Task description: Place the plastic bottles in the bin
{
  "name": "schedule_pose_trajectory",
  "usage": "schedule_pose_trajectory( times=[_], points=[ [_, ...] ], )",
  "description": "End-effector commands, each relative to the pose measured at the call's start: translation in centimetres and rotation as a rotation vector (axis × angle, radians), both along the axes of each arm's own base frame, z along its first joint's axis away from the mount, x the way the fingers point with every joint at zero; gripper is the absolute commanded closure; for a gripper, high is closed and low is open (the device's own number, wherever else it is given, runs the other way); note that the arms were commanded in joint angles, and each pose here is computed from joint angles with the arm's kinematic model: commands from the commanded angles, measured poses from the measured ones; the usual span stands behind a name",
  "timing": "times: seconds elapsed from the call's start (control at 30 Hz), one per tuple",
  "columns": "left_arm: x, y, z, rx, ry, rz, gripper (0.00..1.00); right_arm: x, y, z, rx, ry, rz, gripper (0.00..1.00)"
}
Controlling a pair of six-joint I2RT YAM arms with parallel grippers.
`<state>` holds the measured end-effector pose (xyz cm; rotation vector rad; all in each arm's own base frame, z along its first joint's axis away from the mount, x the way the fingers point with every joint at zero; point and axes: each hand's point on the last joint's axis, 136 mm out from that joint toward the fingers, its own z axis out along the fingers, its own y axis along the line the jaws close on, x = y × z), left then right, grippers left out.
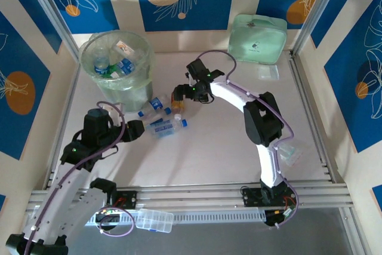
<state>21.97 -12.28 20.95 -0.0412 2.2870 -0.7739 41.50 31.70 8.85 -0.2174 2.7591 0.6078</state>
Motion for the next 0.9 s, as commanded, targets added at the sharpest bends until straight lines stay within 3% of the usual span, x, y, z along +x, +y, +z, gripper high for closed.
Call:
schedule_pose_trajectory(
  times=[0.0, 0.23, 0.5, 0.7, 0.87],
  points=[
    [0.0, -0.7, 0.7, -0.022, -0.033, -0.038, 0.41, -0.6, 0.9, -0.7, 0.005, 0.069, 0.038, 0.07],
    [0.2, -0.5, 0.6, -0.011, -0.036, -0.022, 0.4, 0.6, 2.7, -2.2, -0.008, 0.108, 0.047, 0.1],
    [0.4, -0.1, -0.5, 0.014, -0.023, -0.003, 0.37, 1.4, 1.5, -3.7, -0.219, 0.062, -0.008, 0.15],
    [0.6, -0.3, -0.6, 0.002, -0.02, -0.004, 0.37, 1.1, 1.6, -4.2, -0.264, 0.052, 0.003, 0.15],
    [0.7, -0.4, -0.9, -0.007, -0.008, -0.005, 0.37, 0.7, 2.1, -4.8, -0.252, 0.074, 0.004, 0.25]
  ],
)
